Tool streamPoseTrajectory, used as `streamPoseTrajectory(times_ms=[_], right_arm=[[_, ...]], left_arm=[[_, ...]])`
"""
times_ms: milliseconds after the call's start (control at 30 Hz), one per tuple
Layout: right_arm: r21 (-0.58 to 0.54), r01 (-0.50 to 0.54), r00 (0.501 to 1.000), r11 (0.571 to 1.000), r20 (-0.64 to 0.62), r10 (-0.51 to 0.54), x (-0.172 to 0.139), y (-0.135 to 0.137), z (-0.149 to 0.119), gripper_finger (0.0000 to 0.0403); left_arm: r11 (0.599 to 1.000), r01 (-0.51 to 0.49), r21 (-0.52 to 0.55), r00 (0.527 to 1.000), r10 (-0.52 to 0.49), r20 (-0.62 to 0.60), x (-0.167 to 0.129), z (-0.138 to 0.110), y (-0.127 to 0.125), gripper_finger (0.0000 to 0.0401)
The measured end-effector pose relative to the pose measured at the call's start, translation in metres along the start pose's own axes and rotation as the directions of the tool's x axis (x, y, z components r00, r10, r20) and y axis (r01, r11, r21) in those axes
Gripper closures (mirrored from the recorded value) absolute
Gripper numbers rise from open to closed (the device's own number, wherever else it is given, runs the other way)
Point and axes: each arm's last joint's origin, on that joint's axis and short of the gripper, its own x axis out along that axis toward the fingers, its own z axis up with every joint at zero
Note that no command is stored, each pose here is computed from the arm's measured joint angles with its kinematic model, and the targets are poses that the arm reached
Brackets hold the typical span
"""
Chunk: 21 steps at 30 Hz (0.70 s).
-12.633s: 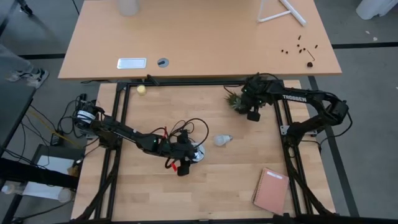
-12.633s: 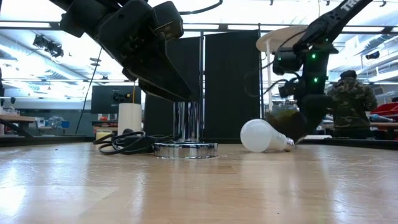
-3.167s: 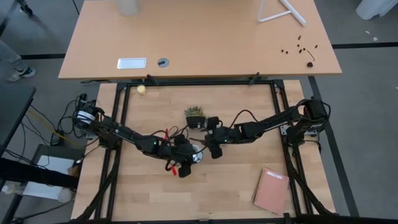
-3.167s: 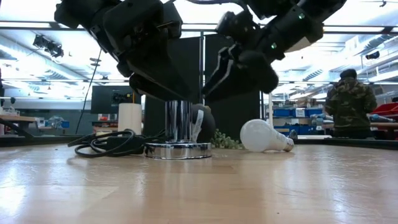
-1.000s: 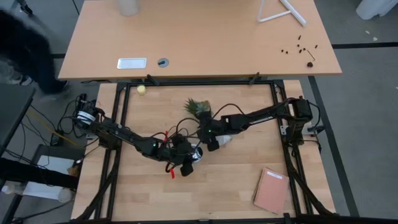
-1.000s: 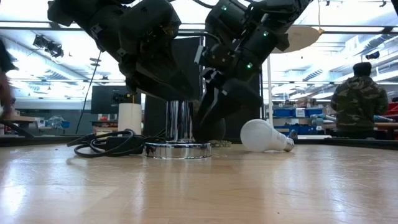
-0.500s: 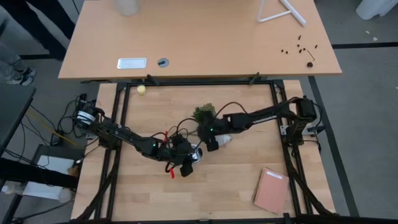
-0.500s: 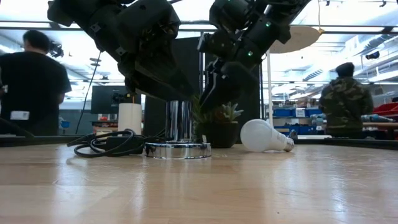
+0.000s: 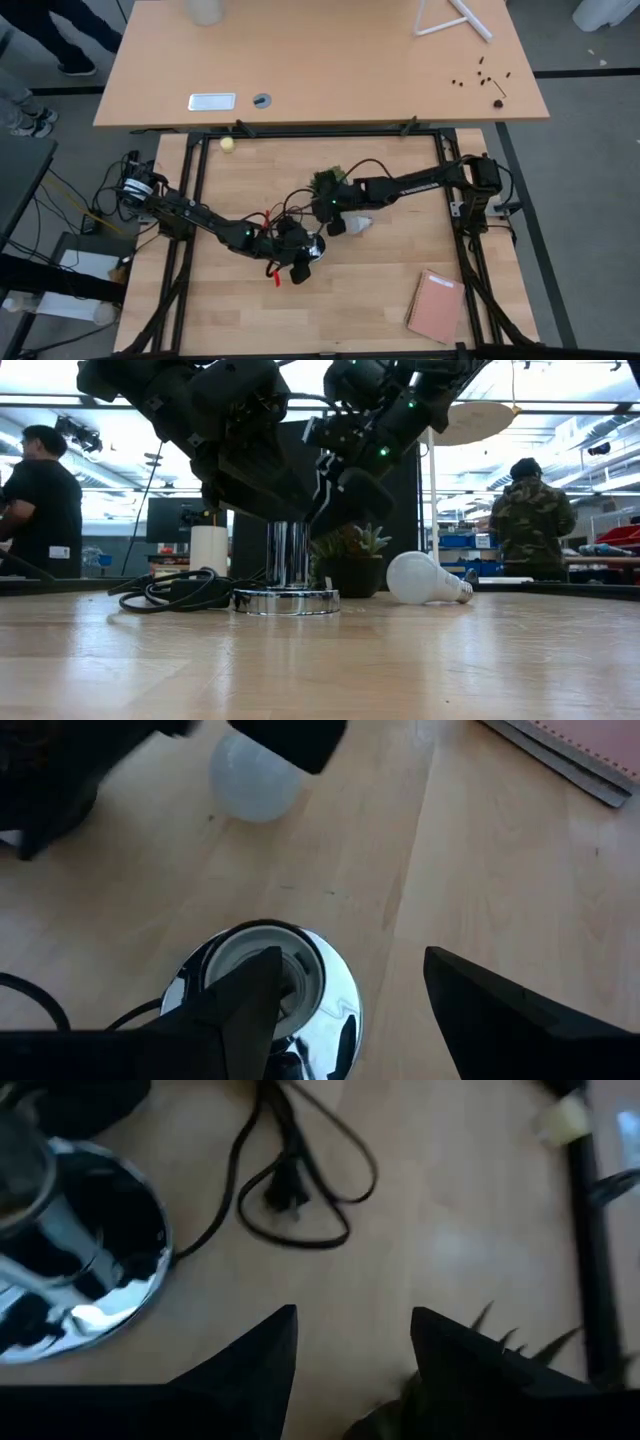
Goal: Screw lightbulb
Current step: Adjust the potted flower
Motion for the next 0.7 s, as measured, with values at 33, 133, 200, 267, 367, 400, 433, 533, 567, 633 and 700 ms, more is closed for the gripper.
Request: streamPoseTrajectory(times_ms=[33, 133, 200, 267, 367, 400, 433, 533, 567, 633, 700], right_arm=[[-0.001, -0.006, 1.000, 1.000, -0.011, 0.006, 0.002, -0.001, -0.002, 0.0197], [-0.023, -0.019, 0.998, 1.000, -0.058, 0.018, 0.007, 0.000, -0.009, 0.0201], [-0.052, 0.004, 0.998, 0.999, -0.069, -0.007, 0.011, 0.000, -0.010, 0.0202], [-0.079, 0.040, 0.991, 0.996, -0.122, -0.049, 0.017, 0.001, -0.015, 0.0203], [-0.077, 0.066, 0.980, 0.995, -0.181, -0.080, 0.025, -0.006, -0.026, 0.0203], [-0.070, 0.082, 0.976, 0.994, -0.195, -0.094, 0.027, -0.007, -0.028, 0.0203], [-0.059, 0.100, 0.971, 0.993, -0.214, -0.110, 0.029, -0.009, -0.031, 0.0203], [-0.053, 0.127, 0.948, 0.991, -0.286, -0.136, 0.028, -0.012, -0.038, 0.0203], [-0.041, 0.127, 0.944, 0.991, -0.301, -0.133, 0.028, -0.012, -0.040, 0.0204], [-0.005, 0.123, 0.930, 0.992, -0.347, -0.118, 0.027, -0.014, -0.046, 0.0206], [0.029, 0.130, 0.917, 0.991, -0.384, -0.109, 0.026, -0.017, -0.052, 0.0206]], left_arm=[[1.000, 0.000, 0.000, 1.000, 0.000, 0.000, 0.000, 0.000, 0.000, 0.0152], [1.000, -0.002, 0.001, 1.000, 0.002, -0.003, 0.000, 0.000, 0.000, 0.0152], [1.000, -0.005, 0.002, 1.000, 0.005, -0.006, 0.000, 0.000, 0.001, 0.0152], [1.000, -0.005, 0.001, 1.000, 0.005, -0.006, 0.000, -0.001, 0.001, 0.0152], [1.000, -0.004, 0.000, 1.000, 0.004, -0.003, 0.000, 0.000, 0.001, 0.0152], [1.000, -0.002, -0.002, 1.000, 0.002, -0.001, 0.000, 0.000, 0.001, 0.0152], [1.000, -0.002, -0.004, 1.000, 0.002, -0.001, 0.000, 0.000, 0.001, 0.0152], [1.000, -0.004, -0.006, 1.000, 0.004, -0.003, 0.000, 0.000, 0.001, 0.0152], [1.000, -0.003, -0.006, 1.000, 0.003, -0.003, 0.000, 0.000, 0.001, 0.0152], [1.000, -0.005, -0.005, 1.000, 0.005, -0.005, 0.000, 0.000, 0.001, 0.0152], [1.000, -0.004, -0.005, 1.000, 0.004, -0.004, 0.000, 0.000, 0.001, 0.0152]])
